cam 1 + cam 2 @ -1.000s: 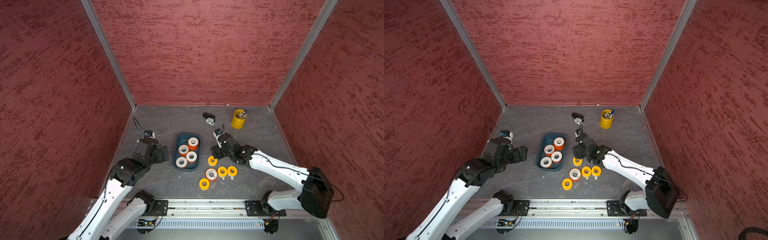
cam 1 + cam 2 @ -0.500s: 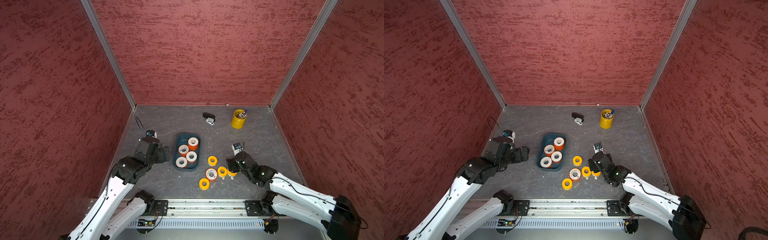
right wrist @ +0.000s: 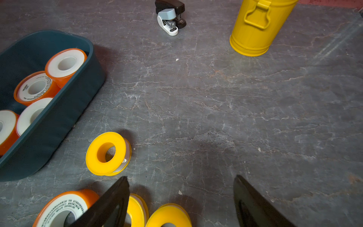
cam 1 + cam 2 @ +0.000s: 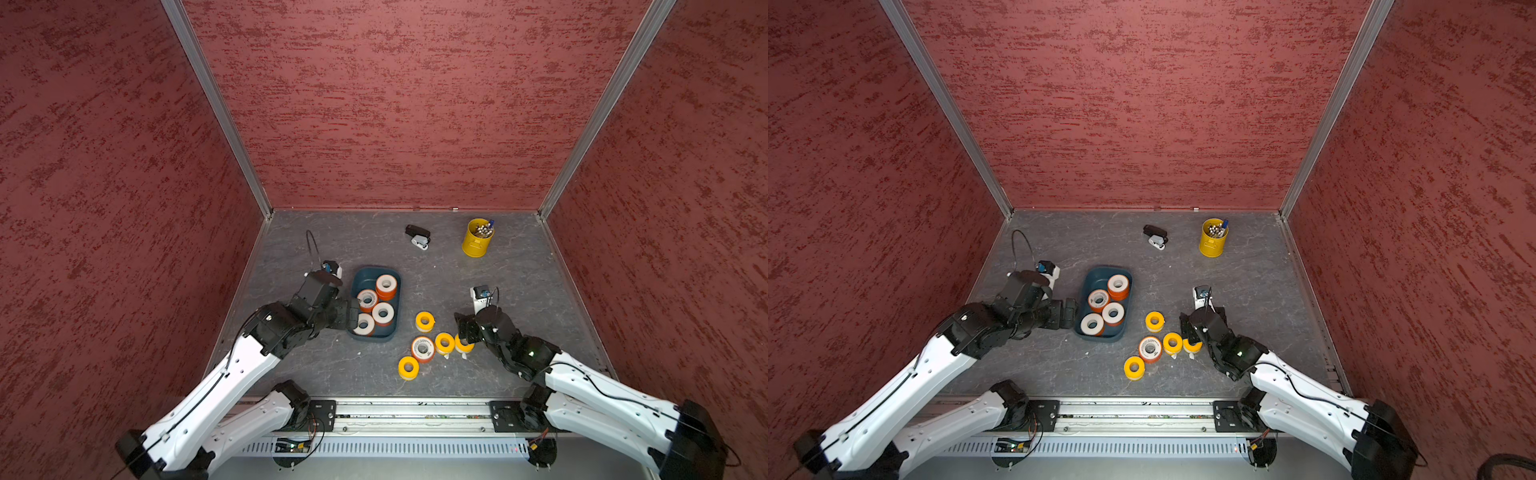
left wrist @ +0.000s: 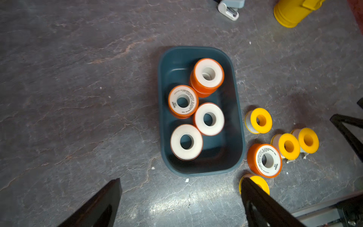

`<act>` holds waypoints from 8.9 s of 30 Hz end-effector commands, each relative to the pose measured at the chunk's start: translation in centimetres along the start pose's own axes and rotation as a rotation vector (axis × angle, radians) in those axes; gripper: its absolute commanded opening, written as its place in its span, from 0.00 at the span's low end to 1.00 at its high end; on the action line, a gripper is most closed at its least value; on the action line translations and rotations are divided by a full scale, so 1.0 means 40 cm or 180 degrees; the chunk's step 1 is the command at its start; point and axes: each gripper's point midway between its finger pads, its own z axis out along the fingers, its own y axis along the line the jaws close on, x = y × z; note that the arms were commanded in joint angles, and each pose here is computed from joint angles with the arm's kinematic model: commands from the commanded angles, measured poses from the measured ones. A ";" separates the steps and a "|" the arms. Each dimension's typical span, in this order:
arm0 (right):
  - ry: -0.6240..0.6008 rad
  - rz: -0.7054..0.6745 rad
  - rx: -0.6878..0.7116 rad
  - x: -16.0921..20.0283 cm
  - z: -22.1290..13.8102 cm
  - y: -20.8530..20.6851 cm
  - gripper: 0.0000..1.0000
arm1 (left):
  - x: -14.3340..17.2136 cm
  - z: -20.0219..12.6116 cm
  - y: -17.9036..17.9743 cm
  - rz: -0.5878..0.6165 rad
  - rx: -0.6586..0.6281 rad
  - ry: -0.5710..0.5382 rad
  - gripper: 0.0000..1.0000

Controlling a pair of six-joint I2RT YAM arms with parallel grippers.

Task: Put the sealing tape into the storage box
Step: Pick up the sealing tape at the center of the board, then place the sealing tape in the storage box, then pick up the sealing tape at the center of the board.

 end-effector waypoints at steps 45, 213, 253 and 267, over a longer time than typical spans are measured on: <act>-0.0081 0.0049 0.0037 -0.011 0.004 -0.001 0.86 | 0.309 0.421 -0.449 0.1120 0.0185 0.1638 0.99; 0.0039 -0.0030 0.0015 -0.004 0.023 0.016 0.89 | -0.050 -0.066 0.093 -0.0278 -0.0442 -0.0318 0.90; 0.1335 0.0516 0.0599 0.162 0.096 0.001 0.87 | -0.017 -0.067 0.108 -0.0332 -0.0280 -0.0405 0.92; 0.1845 0.0723 0.0456 0.247 0.073 0.019 0.85 | -0.018 -0.052 0.102 -0.0366 -0.0174 -0.0332 0.92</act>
